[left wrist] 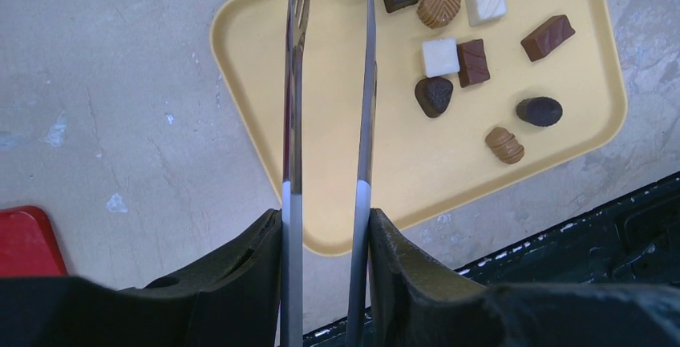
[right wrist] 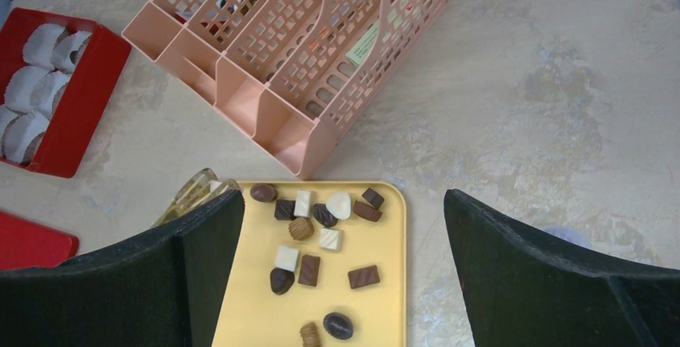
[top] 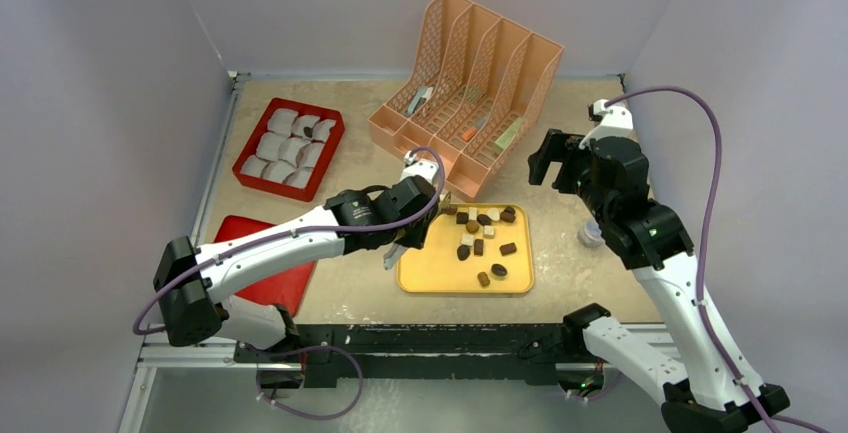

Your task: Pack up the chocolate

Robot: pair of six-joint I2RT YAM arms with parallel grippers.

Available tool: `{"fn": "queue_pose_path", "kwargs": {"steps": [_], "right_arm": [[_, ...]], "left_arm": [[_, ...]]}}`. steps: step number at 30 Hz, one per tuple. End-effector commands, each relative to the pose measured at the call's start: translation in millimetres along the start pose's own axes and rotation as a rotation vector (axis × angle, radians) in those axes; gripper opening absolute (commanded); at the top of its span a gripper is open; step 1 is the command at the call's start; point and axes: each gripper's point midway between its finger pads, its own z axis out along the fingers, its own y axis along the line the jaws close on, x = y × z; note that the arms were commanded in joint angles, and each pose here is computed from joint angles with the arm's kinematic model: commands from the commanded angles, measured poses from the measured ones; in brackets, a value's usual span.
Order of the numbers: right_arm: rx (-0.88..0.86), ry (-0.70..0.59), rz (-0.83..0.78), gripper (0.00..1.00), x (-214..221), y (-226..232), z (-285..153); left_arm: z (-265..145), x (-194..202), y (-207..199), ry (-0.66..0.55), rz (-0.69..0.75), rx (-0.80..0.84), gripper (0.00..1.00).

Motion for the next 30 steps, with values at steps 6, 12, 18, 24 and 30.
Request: {"fn": "queue_pose_path", "kwargs": {"steps": [6,12,18,24,30], "right_arm": [[-0.027,-0.062,0.025,0.96,-14.1,4.7,-3.3],[-0.041,-0.061,0.028,0.96,-10.0,6.6,-1.5],[-0.060,-0.051,0.038,0.96,-4.1,10.3,3.1],[-0.091,-0.050,0.047,0.96,-4.6,16.3,2.8],[-0.104,-0.049,0.047,0.96,-4.1,18.1,1.1]], "left_arm": [[-13.9,-47.4,26.9,-0.142,-0.058,-0.113,0.26],[-7.4,-74.1,68.8,-0.141,-0.108,-0.199,0.26],[-10.9,-114.5,124.4,-0.189,-0.209,-0.306,0.26],[-8.6,-146.1,191.6,-0.215,-0.335,-0.405,0.26],[-10.2,-163.2,268.5,-0.240,-0.461,-0.536,0.26]]}}
